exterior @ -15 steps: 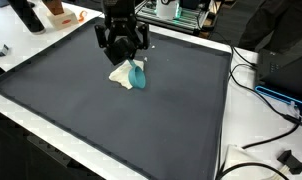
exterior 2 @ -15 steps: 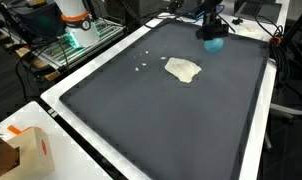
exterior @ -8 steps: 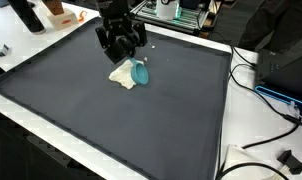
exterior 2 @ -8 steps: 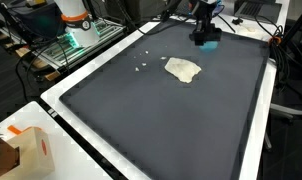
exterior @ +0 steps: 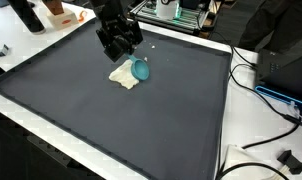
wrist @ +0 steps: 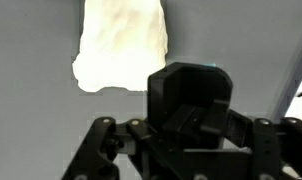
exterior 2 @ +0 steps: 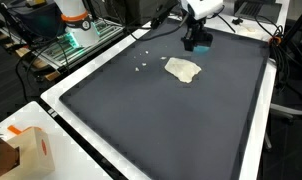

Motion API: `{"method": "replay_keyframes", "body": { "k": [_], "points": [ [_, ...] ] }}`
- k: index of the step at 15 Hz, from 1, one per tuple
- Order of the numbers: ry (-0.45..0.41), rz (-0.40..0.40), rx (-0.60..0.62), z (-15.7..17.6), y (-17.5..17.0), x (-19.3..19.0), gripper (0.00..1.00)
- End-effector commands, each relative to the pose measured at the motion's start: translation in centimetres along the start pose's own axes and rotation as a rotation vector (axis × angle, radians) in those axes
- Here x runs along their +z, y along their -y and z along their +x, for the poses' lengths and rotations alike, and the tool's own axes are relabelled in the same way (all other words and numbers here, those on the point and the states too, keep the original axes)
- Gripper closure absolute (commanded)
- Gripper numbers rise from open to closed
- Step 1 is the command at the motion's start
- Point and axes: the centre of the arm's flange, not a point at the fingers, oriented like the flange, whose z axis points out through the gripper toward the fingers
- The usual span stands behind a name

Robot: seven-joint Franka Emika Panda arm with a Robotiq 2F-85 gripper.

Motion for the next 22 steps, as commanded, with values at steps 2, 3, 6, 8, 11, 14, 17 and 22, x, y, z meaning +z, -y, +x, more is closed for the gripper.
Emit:
{"method": "replay_keyframes", "body": {
  "k": [2,3,6,8,11,14,17,22],
  "points": [
    [0.017,0.076,0.039,-1.0,-2.4,0.3,0.81],
    [0.016,0.089,0.044,-1.1,-2.7,0.4,0.81],
    [0.021,0.121,0.066,-1.3,-3.8,0.8,0.81],
    [0.024,0.139,0.075,-1.4,-4.3,1.0,0.81],
    [0.024,0.166,0.083,-1.5,-5.0,1.5,0.81],
    [0.024,0.198,0.09,-1.6,-5.3,1.7,0.81],
    [0.023,0.235,0.098,-1.8,-5.6,1.7,0.81],
    [0.028,0.283,0.108,-2.1,-6.0,1.7,0.81]
  ]
}}
